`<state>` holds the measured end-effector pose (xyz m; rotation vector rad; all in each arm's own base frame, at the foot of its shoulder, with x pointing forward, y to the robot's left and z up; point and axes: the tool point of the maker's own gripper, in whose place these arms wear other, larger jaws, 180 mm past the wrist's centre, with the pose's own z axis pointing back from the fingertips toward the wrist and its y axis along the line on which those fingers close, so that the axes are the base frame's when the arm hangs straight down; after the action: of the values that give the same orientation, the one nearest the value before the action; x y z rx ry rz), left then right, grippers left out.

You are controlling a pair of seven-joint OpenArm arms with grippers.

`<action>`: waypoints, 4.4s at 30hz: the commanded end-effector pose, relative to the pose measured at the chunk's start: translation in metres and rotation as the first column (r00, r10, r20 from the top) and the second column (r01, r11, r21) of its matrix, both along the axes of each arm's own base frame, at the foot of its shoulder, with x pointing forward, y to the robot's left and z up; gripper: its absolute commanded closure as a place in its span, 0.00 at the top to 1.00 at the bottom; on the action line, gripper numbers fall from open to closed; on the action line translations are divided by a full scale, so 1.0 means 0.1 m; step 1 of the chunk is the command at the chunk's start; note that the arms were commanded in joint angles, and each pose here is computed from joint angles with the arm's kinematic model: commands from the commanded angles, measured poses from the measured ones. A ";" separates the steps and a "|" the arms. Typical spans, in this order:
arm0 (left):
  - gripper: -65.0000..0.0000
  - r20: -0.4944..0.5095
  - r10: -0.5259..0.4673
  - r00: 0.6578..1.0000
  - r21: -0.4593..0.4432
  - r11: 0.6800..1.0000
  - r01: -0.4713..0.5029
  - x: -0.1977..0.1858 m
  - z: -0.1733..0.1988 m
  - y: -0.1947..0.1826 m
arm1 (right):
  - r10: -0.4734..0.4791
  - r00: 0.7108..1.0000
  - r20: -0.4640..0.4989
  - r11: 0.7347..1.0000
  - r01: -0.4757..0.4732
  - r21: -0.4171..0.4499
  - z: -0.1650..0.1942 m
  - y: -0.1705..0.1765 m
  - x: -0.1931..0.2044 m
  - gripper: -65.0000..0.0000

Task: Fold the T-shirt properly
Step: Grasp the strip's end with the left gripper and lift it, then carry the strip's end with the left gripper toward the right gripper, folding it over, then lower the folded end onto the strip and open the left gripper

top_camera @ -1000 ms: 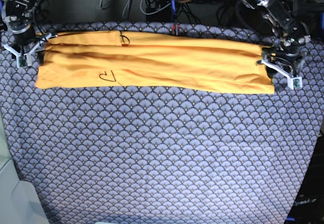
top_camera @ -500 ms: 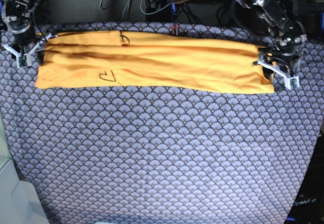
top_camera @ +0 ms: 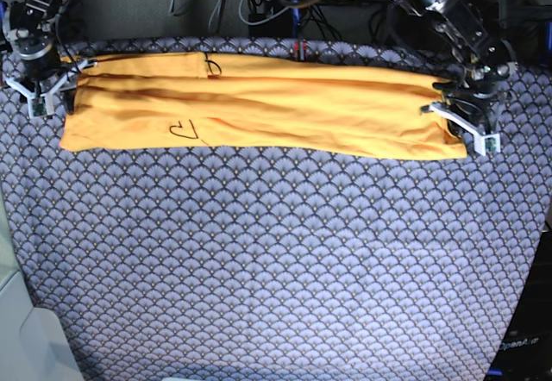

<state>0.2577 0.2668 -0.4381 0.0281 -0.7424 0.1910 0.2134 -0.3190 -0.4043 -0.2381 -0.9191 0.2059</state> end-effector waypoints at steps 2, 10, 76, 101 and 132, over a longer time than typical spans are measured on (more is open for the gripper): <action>0.00 -0.222 -0.037 0.974 -0.010 0.999 0.036 -0.28 -0.24 -0.08 | 0.002 0.999 0.045 1.000 -0.001 -0.014 0.12 -0.05 0.07 0.40; 0.00 -0.207 0.002 0.978 0.087 0.996 0.016 -0.29 0.11 0.12 | 0.002 0.999 0.047 1.000 -0.001 -0.014 0.12 -0.05 0.07 0.40; 0.00 0.125 -0.896 0.427 -0.003 0.430 0.903 -0.04 0.97 -3.83 | 0.018 1.000 -0.016 0.997 -0.019 -0.072 0.03 -0.05 0.01 0.40; 0.05 0.135 -0.931 0.340 0.011 0.345 0.939 -0.13 0.98 -4.13 | 0.017 1.000 -0.018 0.997 -0.018 -0.069 0.02 -0.05 0.00 0.40; 0.00 -0.028 -0.806 0.591 -0.030 0.592 0.806 -0.49 0.63 -2.77 | 0.018 1.000 0.010 0.997 -0.018 -0.073 0.09 -0.06 0.11 0.40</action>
<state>0.2066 -0.0053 -0.3824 -0.3074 -0.6173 -0.6991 0.2183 -0.3180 -0.4089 -0.2730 -0.8822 0.2457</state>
